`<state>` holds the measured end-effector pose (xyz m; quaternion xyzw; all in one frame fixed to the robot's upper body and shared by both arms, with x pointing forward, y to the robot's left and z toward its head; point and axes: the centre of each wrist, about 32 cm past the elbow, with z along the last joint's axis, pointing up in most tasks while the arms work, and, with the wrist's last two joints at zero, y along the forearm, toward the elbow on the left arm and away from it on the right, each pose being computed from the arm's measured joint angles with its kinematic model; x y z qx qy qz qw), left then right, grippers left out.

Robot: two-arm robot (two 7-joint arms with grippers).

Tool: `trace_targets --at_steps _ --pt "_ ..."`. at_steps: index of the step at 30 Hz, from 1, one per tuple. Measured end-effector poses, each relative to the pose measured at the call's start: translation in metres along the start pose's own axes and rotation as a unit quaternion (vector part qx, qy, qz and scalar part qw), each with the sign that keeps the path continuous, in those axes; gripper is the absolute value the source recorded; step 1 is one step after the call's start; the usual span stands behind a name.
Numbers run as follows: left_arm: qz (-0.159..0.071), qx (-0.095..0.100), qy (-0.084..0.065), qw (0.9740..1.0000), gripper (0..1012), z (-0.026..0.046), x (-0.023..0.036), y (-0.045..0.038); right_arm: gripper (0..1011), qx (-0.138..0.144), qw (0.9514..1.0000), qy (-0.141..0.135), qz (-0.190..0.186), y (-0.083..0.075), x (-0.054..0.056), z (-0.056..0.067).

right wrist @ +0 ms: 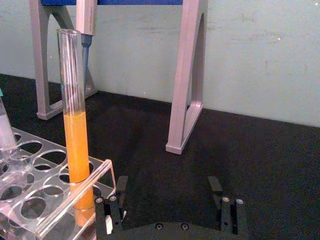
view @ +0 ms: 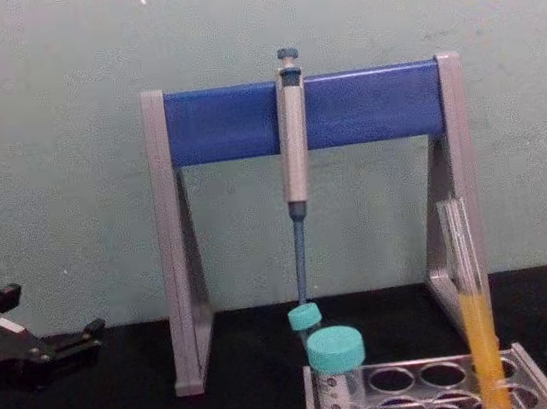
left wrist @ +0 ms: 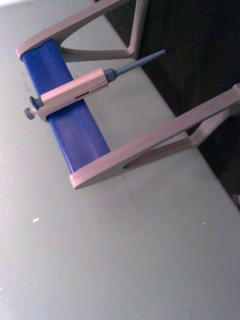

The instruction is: Pick up the test tube from the test tube rack, shake it, then place it back into the test tube rack.

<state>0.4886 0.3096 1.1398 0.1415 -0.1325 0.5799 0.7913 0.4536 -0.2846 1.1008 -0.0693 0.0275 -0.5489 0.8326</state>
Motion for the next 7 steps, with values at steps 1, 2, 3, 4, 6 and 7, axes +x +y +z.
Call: trace_targets --at_steps 1,2,3,4,6,7 --pt "0.000 0.000 0.000 1.0000 1001 0.0000 0.0000 0.0000 1000 0.000 1.0000 0.000 0.000 0.0000 0.0000 0.0000" --pt "0.000 0.000 0.000 1.0000 1001 0.0000 0.0000 0.0000 1000 0.000 1.0000 0.000 0.000 0.0000 0.0000 0.0000" --pt "0.000 0.000 0.000 1.0000 1001 0.0000 0.0000 0.0000 1000 0.000 1.0000 0.000 0.000 0.0000 0.0000 0.0000" --pt "0.000 0.000 0.000 1.0000 1001 0.0000 0.0000 0.0000 1000 0.000 1.0000 0.000 0.000 0.0000 0.0000 0.0000" --pt "0.000 0.000 0.000 1.0000 1001 0.0000 0.0000 0.0000 1000 0.000 1.0000 0.000 0.000 0.0000 0.0000 0.0000" --pt "0.000 0.000 0.000 1.0000 1001 0.0000 0.0000 0.0000 1000 0.000 1.0000 0.000 0.000 0.0000 0.0000 0.0000"
